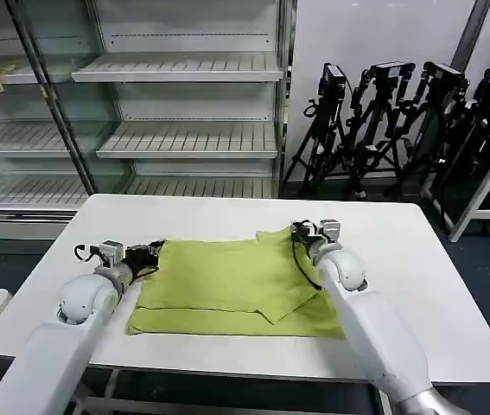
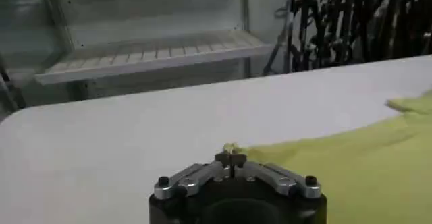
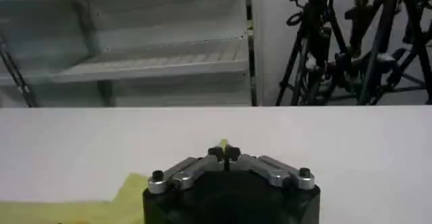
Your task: Fold and organize the clothes.
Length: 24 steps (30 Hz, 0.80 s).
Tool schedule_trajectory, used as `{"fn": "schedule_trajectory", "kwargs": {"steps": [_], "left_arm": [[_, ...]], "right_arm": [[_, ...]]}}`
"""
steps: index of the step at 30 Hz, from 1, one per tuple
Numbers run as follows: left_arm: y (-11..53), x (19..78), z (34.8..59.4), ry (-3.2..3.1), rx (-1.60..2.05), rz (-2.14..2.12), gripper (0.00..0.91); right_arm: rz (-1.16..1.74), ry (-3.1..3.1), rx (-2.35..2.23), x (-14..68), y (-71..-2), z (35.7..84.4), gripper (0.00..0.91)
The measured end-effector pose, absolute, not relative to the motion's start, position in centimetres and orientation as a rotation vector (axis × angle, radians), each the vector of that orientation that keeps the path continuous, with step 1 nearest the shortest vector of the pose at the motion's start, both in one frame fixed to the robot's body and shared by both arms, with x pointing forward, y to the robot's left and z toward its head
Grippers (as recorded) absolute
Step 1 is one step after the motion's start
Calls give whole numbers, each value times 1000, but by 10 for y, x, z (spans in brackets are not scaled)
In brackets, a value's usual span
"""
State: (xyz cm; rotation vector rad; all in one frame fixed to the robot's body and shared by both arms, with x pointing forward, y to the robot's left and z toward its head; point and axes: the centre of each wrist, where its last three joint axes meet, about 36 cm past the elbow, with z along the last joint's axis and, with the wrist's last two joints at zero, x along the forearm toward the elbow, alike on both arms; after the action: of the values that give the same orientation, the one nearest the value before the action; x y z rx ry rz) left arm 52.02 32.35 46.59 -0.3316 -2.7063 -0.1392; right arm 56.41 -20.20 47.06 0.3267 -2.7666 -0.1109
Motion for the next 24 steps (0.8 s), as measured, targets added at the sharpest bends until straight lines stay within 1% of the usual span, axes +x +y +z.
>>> {"fn": "schedule_trajectory", "kwargs": {"steps": [8, 15, 24], "left_arm": [[331, 478, 474, -2740, -335, -131, 10], [342, 450, 469, -2737, -315, -131, 10], [340, 425, 467, -2730, -332, -137, 10]], "right_arm": [[-101, -2771, 351, 514, -214, 474, 0], [-99, -2759, 362, 481, -223, 473, 0], [-98, -2752, 363, 447, -228, 473, 0]]}}
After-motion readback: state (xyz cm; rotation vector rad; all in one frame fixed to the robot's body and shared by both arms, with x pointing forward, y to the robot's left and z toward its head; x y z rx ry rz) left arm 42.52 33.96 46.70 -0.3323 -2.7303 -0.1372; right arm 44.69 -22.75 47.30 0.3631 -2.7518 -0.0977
